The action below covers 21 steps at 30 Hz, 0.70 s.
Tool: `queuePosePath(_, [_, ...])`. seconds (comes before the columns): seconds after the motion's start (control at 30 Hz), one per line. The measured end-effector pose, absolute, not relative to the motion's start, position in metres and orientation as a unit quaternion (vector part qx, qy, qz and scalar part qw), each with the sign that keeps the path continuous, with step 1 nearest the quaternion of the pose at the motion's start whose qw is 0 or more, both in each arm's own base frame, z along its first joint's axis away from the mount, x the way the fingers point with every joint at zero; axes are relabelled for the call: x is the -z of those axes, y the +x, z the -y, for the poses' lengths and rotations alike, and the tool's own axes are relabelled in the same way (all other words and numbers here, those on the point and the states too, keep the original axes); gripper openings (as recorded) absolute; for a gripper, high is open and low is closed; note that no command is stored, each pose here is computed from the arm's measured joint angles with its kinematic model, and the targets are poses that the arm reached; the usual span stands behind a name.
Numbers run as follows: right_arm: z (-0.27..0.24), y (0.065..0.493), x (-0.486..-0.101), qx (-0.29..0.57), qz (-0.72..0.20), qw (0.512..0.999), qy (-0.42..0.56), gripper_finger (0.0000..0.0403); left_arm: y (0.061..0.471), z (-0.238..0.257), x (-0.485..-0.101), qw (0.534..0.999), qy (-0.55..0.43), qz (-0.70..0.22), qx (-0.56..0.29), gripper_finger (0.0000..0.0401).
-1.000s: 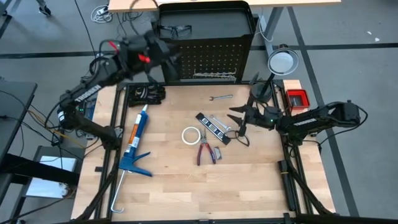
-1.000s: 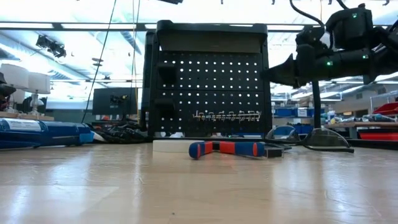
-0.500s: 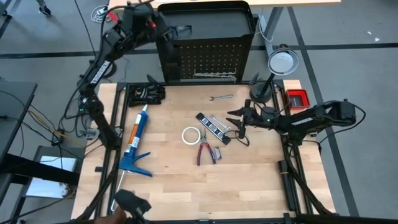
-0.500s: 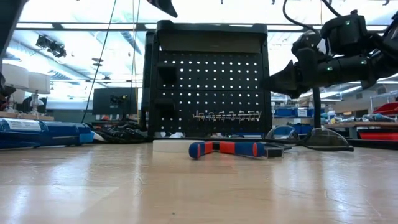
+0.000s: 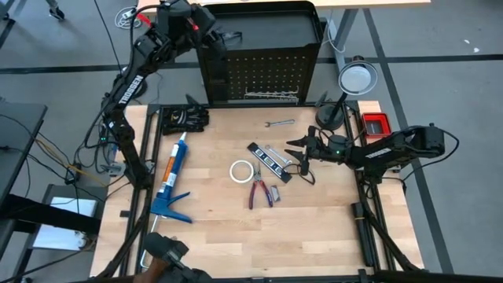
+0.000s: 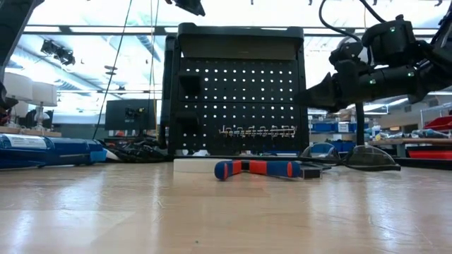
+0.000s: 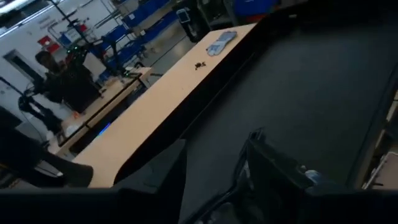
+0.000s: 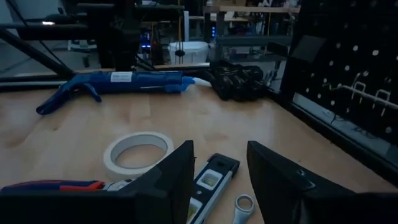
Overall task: Hang tools onto peg board
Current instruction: Remove the black safety glasses from the black peg board
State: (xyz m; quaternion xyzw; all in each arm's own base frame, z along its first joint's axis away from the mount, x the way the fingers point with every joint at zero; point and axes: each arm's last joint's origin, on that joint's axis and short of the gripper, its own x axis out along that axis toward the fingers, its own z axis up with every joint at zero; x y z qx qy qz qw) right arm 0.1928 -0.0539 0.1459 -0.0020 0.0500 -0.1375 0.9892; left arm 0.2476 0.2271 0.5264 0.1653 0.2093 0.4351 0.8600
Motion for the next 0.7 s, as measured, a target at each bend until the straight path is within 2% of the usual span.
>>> queuePosePath(0.4, [0.054, 0.193, -0.146, 0.136, -0.052, 0.989, -0.03, 0.0153, 0.25, -0.25, -0.516, 0.841, 0.134, -0.208, -0.48, 0.0173])
queuePosePath(0.6, [0.057, 0.192, -0.147, 0.143, -0.053, 0.987, -0.044, 0.0151, 0.252, -0.25, -0.521, 0.854, 0.075, -0.143, -0.495, 0.0173])
queuePosePath(0.7, [0.06, 0.191, -0.148, 0.152, -0.048, 0.986, -0.048, 0.0151, 0.253, -0.249, -0.518, 0.87, 0.052, -0.144, -0.469, 0.0173])
